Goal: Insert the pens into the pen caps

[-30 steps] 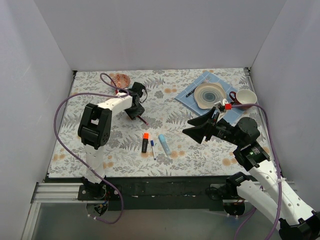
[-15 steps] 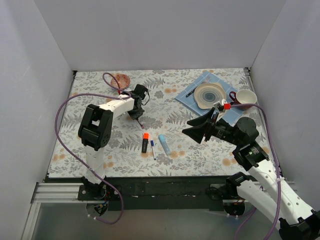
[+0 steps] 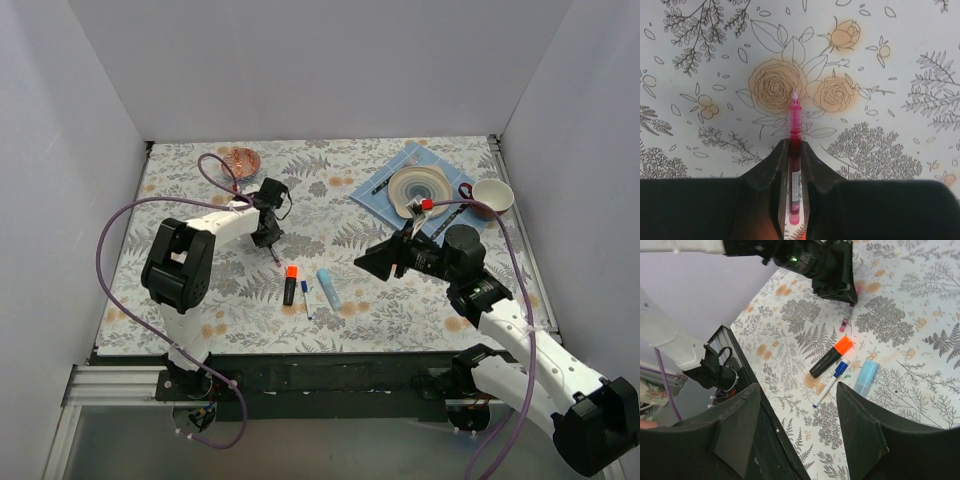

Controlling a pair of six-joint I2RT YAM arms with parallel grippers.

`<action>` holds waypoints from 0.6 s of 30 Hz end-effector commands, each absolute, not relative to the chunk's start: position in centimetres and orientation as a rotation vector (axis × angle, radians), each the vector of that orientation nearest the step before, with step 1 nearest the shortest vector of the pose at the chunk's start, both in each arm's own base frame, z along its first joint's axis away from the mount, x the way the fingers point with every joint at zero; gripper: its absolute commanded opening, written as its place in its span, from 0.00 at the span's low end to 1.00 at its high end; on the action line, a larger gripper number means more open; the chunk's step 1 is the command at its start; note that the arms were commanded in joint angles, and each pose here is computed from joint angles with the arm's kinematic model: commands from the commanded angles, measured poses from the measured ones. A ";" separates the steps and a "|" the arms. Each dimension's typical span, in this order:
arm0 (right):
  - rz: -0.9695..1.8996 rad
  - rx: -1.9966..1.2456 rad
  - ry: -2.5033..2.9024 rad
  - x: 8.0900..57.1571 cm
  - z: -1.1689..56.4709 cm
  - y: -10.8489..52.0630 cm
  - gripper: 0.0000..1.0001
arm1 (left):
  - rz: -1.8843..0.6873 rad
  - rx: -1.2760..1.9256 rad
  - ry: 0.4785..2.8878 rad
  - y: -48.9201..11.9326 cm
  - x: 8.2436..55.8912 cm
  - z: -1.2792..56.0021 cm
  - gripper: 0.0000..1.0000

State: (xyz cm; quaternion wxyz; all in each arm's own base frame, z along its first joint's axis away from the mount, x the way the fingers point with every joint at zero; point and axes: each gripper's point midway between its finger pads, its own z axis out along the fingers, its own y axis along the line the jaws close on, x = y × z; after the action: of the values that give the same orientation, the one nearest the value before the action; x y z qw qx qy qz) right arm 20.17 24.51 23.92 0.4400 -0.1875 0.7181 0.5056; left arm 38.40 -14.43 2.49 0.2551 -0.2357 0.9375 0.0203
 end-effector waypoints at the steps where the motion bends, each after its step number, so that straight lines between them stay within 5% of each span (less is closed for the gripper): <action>1: 1.257 -0.422 1.776 22.3 24.0 25.5 0.71 | -0.103 -0.559 2.450 -15.3 38.9 7.9 0.00; 18: 1.594 -0.540 1.758 25.3 22.4 33.9 0.70 | -0.761 -0.252 2.213 -23.7 32.8 18.0 0.00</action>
State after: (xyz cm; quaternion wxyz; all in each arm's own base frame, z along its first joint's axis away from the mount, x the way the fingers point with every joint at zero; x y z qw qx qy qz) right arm 25.35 31.24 17.99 0.3227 -0.1729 0.7387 0.5659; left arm 34.34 -20.89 14.86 0.3646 -0.1329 0.8963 -0.2146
